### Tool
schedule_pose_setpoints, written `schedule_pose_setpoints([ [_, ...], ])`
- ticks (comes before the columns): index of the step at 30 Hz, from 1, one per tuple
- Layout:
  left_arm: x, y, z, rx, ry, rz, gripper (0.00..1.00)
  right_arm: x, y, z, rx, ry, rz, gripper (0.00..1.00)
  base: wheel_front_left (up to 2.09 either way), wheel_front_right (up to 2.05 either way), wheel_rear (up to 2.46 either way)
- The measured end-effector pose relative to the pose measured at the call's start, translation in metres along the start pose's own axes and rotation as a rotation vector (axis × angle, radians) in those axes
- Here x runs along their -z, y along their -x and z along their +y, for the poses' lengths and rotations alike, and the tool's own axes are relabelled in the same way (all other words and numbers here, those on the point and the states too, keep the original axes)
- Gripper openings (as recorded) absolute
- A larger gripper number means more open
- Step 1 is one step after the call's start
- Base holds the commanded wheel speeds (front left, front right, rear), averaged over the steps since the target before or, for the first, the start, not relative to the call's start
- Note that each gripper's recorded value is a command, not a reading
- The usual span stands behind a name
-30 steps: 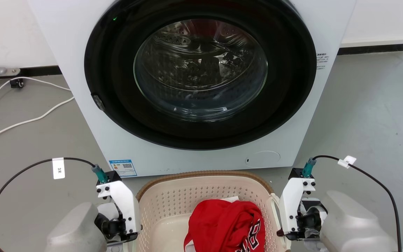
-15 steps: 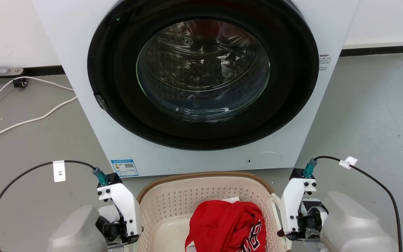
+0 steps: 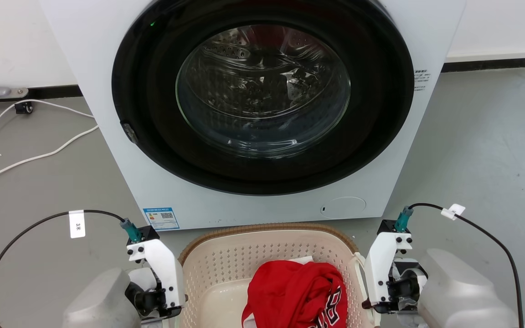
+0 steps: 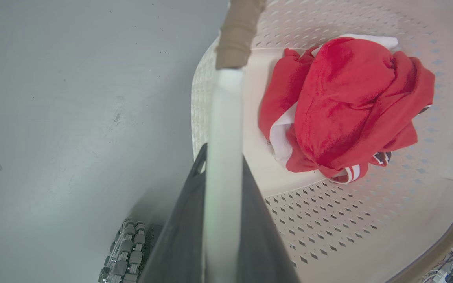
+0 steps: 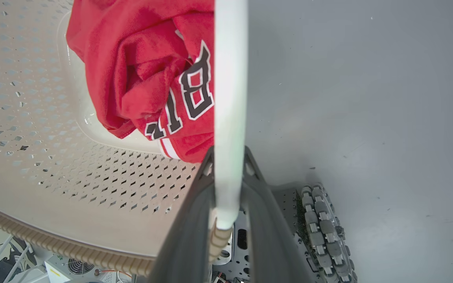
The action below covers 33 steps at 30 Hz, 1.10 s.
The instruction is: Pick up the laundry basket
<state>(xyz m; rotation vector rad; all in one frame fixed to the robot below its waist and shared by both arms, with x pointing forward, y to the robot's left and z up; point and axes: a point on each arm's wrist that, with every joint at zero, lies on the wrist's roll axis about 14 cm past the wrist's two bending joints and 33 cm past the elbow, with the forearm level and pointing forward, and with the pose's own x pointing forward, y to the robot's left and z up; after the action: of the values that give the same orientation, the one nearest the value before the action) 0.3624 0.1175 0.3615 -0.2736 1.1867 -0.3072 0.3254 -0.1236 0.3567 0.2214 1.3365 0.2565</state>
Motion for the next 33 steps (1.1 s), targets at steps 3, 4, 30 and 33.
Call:
schedule_pose_setpoints([
  [3, 0.0004, -0.0001, -0.0005, 0.002, 0.001, 0.0, 0.0, 0.0003, 0.0005, -0.0005, 0.002, 0.001, 0.004, 0.0, 0.0, 0.0, 0.0],
  [4, 0.0007, -0.0002, -0.0007, 0.002, 0.001, 0.001, 0.0, 0.0004, 0.0007, -0.0006, 0.003, 0.002, 0.006, 0.0, 0.0, 0.0, 0.0],
  [30, 0.0021, -0.0041, -0.0055, 0.011, -0.007, -0.004, 0.0, -0.0038, 0.0057, -0.0059, 0.021, 0.006, 0.011, 0.0, 0.0, 0.0, 0.0],
  [33, 0.0019, -0.004, -0.0057, 0.01, -0.01, -0.006, 0.0, -0.0041, 0.0062, -0.006, 0.02, 0.003, 0.009, 0.0, 0.0, 0.0, 0.0],
])
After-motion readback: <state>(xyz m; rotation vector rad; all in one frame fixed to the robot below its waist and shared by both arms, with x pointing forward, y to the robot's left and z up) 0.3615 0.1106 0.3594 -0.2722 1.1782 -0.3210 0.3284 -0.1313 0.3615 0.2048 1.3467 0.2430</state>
